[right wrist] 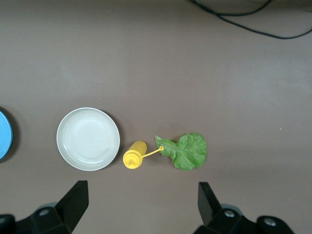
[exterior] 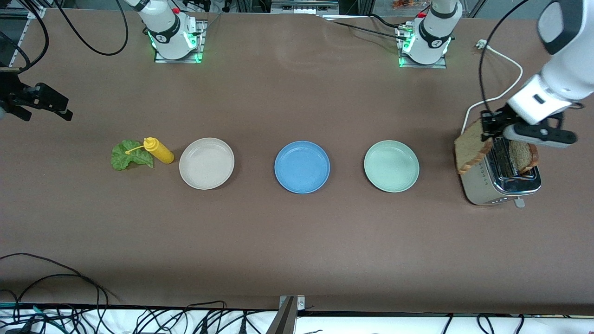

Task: Make sandwich in blue plate with both arms
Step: 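Carry the bread slice with the left gripper over the blue plate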

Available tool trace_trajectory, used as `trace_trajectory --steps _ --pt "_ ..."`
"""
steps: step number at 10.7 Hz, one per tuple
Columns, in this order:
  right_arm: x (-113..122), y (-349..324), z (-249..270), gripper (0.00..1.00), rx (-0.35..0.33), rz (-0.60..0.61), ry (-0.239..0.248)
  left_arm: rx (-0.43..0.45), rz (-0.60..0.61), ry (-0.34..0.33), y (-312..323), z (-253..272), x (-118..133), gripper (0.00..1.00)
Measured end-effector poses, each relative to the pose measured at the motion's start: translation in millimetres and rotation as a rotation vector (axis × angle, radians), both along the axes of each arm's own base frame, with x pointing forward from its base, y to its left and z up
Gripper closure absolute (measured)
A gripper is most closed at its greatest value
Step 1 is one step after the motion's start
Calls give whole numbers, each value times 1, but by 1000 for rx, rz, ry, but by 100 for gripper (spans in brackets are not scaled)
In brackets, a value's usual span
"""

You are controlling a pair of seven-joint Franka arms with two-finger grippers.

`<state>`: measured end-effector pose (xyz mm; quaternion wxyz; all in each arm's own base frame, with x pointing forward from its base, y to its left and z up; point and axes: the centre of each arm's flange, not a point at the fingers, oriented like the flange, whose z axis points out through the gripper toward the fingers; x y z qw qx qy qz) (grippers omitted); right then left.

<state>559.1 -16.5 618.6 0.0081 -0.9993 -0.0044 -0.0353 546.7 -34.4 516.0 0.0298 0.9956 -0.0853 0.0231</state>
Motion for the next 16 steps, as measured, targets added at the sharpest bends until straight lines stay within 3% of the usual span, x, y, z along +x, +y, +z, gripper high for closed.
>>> trace_trajectory --steps 5,11,16 --pt "4 -1 -2 0 0 -3 -11 -33 -130 95 -138 -44 -13 91" --pt "5 -1 -3 0 0 -2 -11 -249 -26 185 -250 -59 -27 91" --pt "5 0 -3 0 0 -1 -11 -419 14 243 -321 -112 -34 91"
